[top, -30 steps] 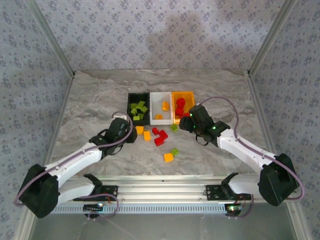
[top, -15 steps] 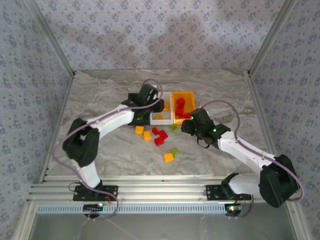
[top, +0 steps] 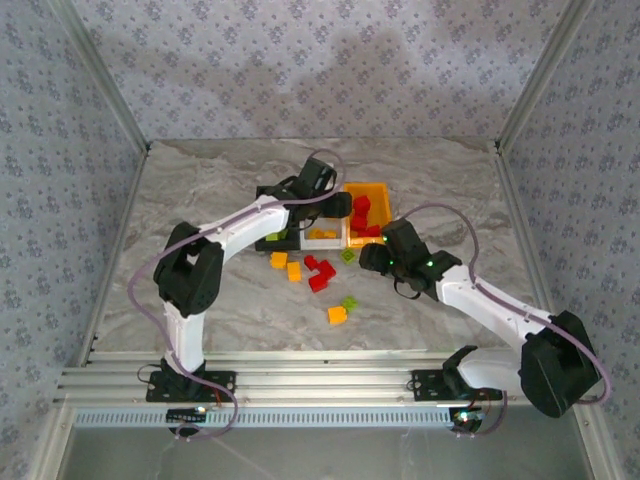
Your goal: Sort the legos into containers by color
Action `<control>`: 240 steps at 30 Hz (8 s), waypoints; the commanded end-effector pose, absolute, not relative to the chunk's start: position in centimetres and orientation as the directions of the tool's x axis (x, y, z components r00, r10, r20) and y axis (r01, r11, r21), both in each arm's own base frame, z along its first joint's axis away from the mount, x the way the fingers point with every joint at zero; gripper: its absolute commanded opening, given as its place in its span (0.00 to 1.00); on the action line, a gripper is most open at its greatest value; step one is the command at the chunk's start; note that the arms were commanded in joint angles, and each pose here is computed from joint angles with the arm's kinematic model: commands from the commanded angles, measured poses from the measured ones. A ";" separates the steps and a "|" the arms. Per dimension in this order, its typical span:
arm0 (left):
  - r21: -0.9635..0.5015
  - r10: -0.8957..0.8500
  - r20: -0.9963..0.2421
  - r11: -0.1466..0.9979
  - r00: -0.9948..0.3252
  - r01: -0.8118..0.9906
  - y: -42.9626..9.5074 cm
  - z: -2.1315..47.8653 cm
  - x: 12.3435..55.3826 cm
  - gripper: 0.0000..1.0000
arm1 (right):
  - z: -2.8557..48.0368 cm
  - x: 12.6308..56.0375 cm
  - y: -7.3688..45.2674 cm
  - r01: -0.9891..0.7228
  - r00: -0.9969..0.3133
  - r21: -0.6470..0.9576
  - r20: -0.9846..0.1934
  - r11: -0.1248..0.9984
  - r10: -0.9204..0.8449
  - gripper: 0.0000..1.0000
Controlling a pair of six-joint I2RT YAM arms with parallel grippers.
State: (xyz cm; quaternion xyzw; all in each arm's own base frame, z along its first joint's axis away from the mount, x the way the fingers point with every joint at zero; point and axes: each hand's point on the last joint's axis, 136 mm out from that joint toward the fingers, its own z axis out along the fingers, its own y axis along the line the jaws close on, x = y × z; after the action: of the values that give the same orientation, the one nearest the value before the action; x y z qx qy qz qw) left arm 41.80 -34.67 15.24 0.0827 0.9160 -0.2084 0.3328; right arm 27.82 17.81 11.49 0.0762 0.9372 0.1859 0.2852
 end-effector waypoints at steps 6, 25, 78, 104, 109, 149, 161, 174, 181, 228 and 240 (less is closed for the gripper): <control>-0.418 -0.055 -0.756 0.807 -0.652 0.417 -33.2 25.1 33.8 0.99 | 9.4 26.1 23.2 -0.151 -0.878 0.366 -0.476 0.918 0.045 0.69; -0.423 -0.282 -0.719 0.903 -0.636 0.079 -14.4 16.6 21.5 1.00 | 5.2 25.1 30.2 -0.264 -0.881 0.173 -0.443 0.949 -0.164 0.67; -0.437 -0.252 -0.668 0.895 -0.700 0.095 -14.9 13.6 20.4 1.00 | 11.8 42.3 19.6 0.071 -0.848 0.168 -0.508 0.983 0.148 0.57; -0.166 0.537 -0.528 0.695 -0.658 0.700 -33.8 7.3 15.7 0.88 | 13.9 28.2 16.0 0.038 -0.807 0.278 -0.557 0.960 0.194 0.67; -0.066 0.593 -0.509 0.695 -0.624 0.715 -34.6 5.7 16.7 0.87 | 14.1 28.1 15.7 0.043 -0.804 0.280 -0.560 0.959 0.199 0.67; -0.110 0.161 -0.718 0.934 -0.677 0.339 -23.7 15.0 26.5 0.27 | 14.1 28.4 14.6 0.082 -0.784 0.329 -0.562 0.941 0.265 0.67; -0.198 -0.091 -0.699 0.978 -0.709 0.069 -19.3 15.2 38.5 0.29 | 13.5 28.0 14.6 0.082 -0.798 0.323 -0.545 0.943 0.257 0.67; -0.290 -0.145 -0.696 0.953 -0.703 0.091 -21.1 18.5 41.6 0.77 | 11.6 26.8 15.4 0.051 -0.837 0.333 -0.501 0.942 0.222 0.69; -0.408 -0.164 -0.731 0.883 -0.662 0.231 -23.2 23.2 35.9 0.99 | 8.4 26.1 18.1 -0.043 -0.899 0.292 -0.428 0.956 0.090 0.70; -0.358 -0.283 -0.731 0.934 -0.621 -0.004 -12.9 19.6 28.7 1.00 | 14.6 29.8 27.7 -0.162 -0.849 0.330 -0.526 0.930 0.039 0.67; -0.332 -0.336 -0.768 0.937 -0.545 -0.110 -8.1 21.1 25.2 1.00 | 16.0 36.5 42.8 0.142 -0.873 0.655 -0.270 0.743 0.405 0.67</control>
State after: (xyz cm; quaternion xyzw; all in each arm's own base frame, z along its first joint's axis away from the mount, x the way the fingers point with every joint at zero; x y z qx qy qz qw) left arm 25.84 -9.70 21.87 -0.1126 0.8659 -0.1535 0.4625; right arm 36.20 41.47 18.33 0.0700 0.9093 0.3174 0.2598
